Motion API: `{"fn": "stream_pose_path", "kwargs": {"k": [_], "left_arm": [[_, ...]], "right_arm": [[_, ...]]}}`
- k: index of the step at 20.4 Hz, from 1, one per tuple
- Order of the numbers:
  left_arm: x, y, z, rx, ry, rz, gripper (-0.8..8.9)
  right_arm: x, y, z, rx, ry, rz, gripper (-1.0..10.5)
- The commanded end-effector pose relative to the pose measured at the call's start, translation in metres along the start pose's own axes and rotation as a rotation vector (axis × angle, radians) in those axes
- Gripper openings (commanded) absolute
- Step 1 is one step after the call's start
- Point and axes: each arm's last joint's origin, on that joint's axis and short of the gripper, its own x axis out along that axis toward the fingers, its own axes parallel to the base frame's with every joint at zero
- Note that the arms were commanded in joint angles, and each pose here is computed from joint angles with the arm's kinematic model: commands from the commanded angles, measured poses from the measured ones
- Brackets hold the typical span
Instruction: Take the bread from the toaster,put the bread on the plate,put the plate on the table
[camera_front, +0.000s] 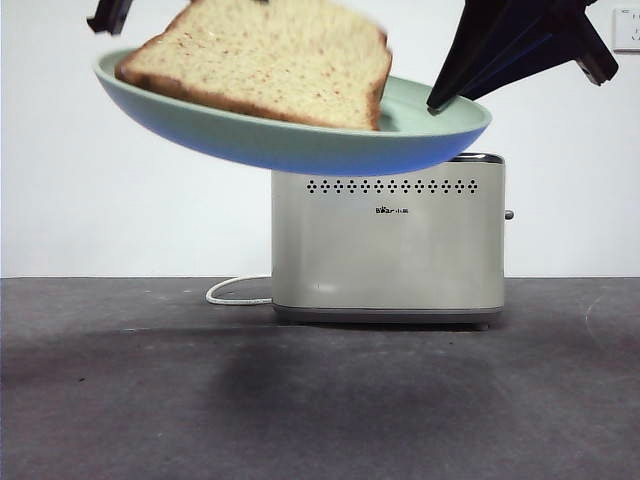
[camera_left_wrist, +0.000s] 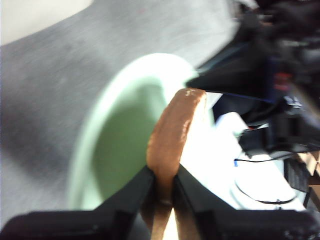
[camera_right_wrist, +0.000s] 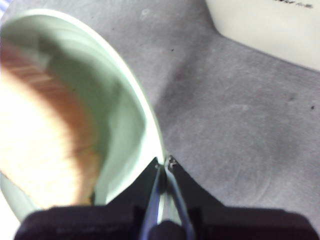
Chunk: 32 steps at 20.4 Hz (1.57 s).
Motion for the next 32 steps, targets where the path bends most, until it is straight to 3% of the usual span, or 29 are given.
{"fn": "stream_pose_path", "kwargs": {"k": [1, 3, 4, 6, 8, 18, 23, 26, 29, 32], "left_arm": [[0.011, 0.008, 0.001, -0.025, 0.039, 0.063, -0.09], [0.016, 0.014, 0.001, -0.043, 0.054, 0.143, 0.16], [0.016, 0.015, 0.002, -0.047, 0.056, 0.164, 0.98], [0.016, 0.015, 0.002, -0.047, 0.054, 0.159, 3.52], [0.016, 0.014, 0.001, -0.049, 0.061, 0.124, 4.39], [-0.01, -0.001, -0.001, -0.031, 0.02, 0.085, 4.39], [-0.065, -0.04, 0.008, 0.128, -0.058, 0.083, 4.24], [-0.106, -0.066, 0.0, 0.237, -0.199, 0.126, 2.07], [-0.143, -0.086, -0.03, 0.326, -0.313, 0.215, -0.16], [-0.174, -0.103, -0.062, 0.384, -0.428, 0.255, -0.09]], "right_arm": [[0.0, 0.003, 0.002, 0.01, -0.014, 0.014, -0.1], [0.0, 0.003, 0.002, 0.01, -0.014, 0.015, -0.1], [0.0, 0.003, 0.002, 0.01, -0.013, 0.015, -0.1], [0.0, 0.003, 0.002, 0.009, -0.013, 0.016, -0.1], [0.0, 0.003, 0.002, 0.01, -0.012, 0.016, -0.1], [0.0, 0.002, -0.003, 0.027, 0.032, 0.01, -0.1], [-0.001, 0.0, -0.003, 0.032, 0.028, -0.003, -0.1], [-0.004, -0.009, -0.001, 0.061, 0.012, -0.029, -0.1], [-0.01, -0.024, 0.001, 0.108, -0.012, -0.072, -0.1], [-0.01, -0.04, 0.002, 0.15, -0.014, -0.111, -0.1]]}}
